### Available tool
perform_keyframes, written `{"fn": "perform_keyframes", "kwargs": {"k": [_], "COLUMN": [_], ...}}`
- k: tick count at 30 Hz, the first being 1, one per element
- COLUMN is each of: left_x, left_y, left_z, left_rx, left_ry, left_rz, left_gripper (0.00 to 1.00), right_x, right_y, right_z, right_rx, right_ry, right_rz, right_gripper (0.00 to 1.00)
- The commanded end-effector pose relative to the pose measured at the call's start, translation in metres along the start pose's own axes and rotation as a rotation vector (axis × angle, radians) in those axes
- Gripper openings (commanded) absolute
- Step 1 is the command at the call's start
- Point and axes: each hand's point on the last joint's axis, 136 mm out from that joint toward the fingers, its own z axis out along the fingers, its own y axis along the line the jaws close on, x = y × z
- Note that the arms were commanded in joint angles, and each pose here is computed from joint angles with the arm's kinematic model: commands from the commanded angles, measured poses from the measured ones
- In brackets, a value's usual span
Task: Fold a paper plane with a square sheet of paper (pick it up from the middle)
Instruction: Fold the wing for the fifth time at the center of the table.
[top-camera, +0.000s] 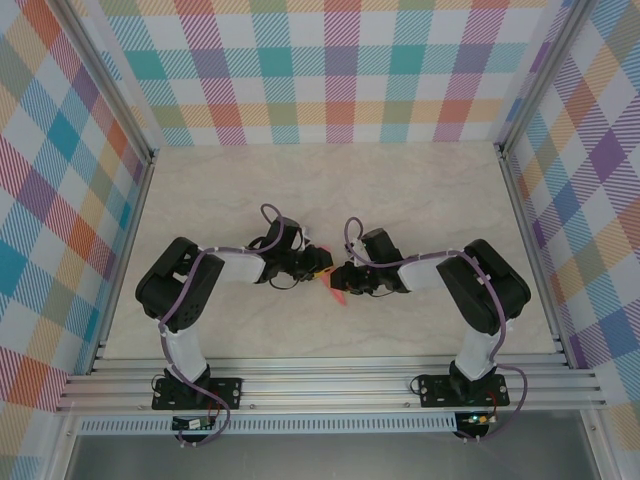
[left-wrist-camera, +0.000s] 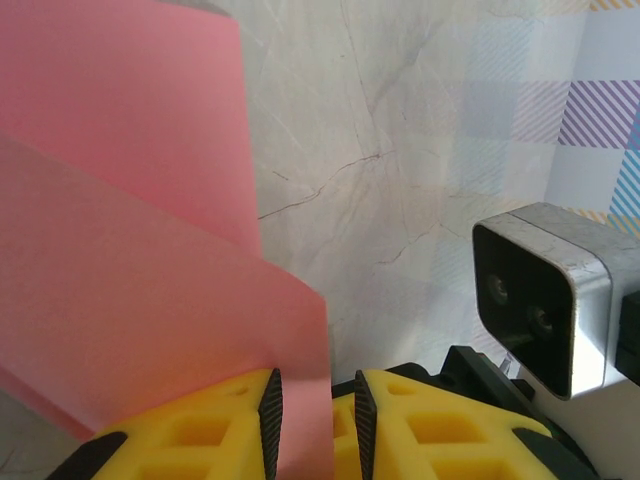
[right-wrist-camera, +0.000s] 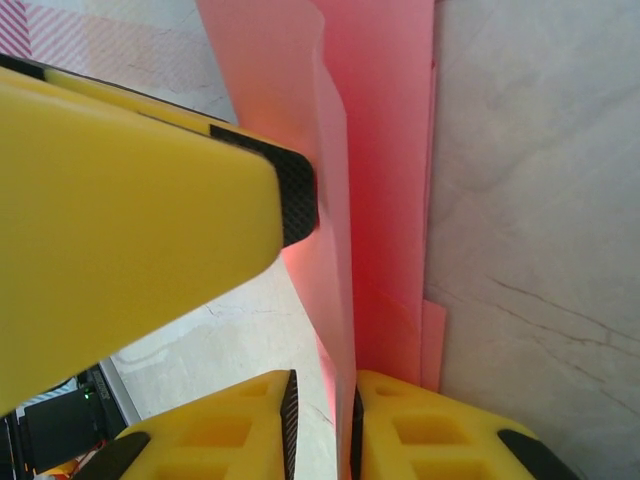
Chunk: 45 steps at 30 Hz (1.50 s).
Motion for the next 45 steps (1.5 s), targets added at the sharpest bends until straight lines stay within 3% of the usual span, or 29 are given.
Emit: {"fn": "perform_keyframes", "kwargs": {"k": [1,6,14,20,26,28,36,45], "left_x": [-0.005,-0.004,0.003,0.005,0.005,0.006,0.004,0.002], "left_y": [-0.006,-0.003,0.003,0.007,0.007,0.008,0.018,0.031], "left_z": [0.005,0.004,0.0,-0.002,-0.002,-0.001,-0.002,-0.002], "left_rx": [0.006,-0.008,-0.028,-0.035,-0.038,-0.041,-0.081,-0.107], "left_ry": [-0.005,-0.002,0.005,0.003,0.008,0.009,-0.003,-0.009], "left_rz": [0.034,0.04,0.038,0.038,0.041,0.041,0.009,-0.052], "left_gripper": [0.28,0.28,0.27,0.27,0.27,0.27,0.27,0.27], "right_x": [0.01,0.013,0.004,-0.004,-0.008,-0.01,0.013,0.034], "right_y": [-0.013,-0.017,-0.004,-0.001,0.006,0.011,0.003,-0.016], "right_z": [0.0,-0.001,-0.009,-0.01,-0.012,-0.011,-0.001,0.003], "right_rx": [0.069,0.083,0.079,0.1,0.077,0.052,0.009,0.032], "right_ry": [0.022,0.023,0.002,-0.004,-0.02,-0.023,0.072,0.127], "right_rz": [0.042,0.07,0.047,0.035,0.04,0.039,0.01,0.023], "right_gripper": [0.21,0.13,0.29,0.29,0.25,0.17,0.06,0.07]}}
